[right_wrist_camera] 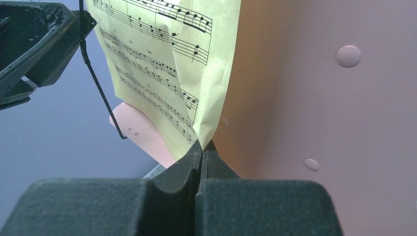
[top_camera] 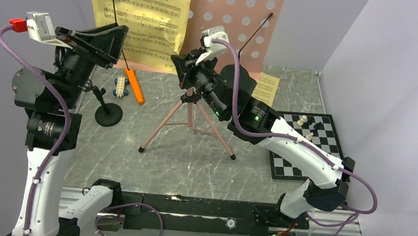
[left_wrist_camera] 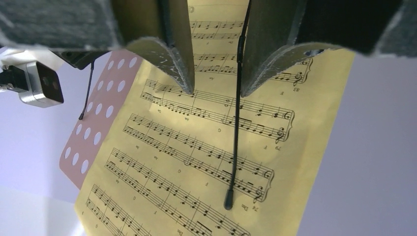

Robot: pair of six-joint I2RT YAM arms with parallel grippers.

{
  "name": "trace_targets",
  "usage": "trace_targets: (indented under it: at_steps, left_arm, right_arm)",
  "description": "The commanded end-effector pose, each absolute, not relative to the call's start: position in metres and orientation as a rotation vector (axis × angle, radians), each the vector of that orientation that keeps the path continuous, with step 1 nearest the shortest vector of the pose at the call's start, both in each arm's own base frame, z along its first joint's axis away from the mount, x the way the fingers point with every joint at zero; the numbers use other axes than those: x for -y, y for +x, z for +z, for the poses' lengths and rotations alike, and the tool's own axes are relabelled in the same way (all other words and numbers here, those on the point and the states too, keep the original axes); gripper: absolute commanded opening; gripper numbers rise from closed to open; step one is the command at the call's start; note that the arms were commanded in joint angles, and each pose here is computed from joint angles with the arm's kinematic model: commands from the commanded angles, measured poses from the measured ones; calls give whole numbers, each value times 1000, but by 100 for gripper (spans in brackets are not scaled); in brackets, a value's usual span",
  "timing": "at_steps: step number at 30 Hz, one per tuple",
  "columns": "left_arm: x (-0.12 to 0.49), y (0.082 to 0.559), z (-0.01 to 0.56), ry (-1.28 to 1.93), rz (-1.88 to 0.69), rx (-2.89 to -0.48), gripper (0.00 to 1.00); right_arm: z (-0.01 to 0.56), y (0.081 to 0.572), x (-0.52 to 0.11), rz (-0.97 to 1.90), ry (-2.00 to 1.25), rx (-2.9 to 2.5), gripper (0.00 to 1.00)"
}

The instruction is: Pack up the instrument practice props

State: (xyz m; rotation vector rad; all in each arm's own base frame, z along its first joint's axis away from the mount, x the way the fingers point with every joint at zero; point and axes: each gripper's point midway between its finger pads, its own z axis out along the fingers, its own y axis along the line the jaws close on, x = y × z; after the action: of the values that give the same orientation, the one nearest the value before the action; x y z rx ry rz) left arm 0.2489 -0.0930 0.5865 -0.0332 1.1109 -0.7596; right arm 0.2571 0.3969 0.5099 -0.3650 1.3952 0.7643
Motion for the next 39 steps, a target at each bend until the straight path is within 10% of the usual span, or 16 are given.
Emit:
trace_targets:
  at_steps: [1, 18, 23, 28, 39]
  left_arm:
    - [91, 240, 610, -9, -755, -1020, 41]
    - [92, 229, 613, 42, -721, -996, 0]
    - [89, 223, 614, 50, -699, -987, 0]
    - [83, 225, 609, 28, -651, -1014, 43]
    - [84, 238, 593, 38, -626, -1064, 39]
  right_arm:
    - [539, 251, -383, 795, -343, -1330, 0]
    - [544, 250, -379, 788, -338, -1323, 0]
    - [545, 250, -378, 785, -338, -1326, 0]
    - [543, 251, -377, 783, -337, -1332, 0]
    - [547, 249, -381, 802, -342, -1332, 0]
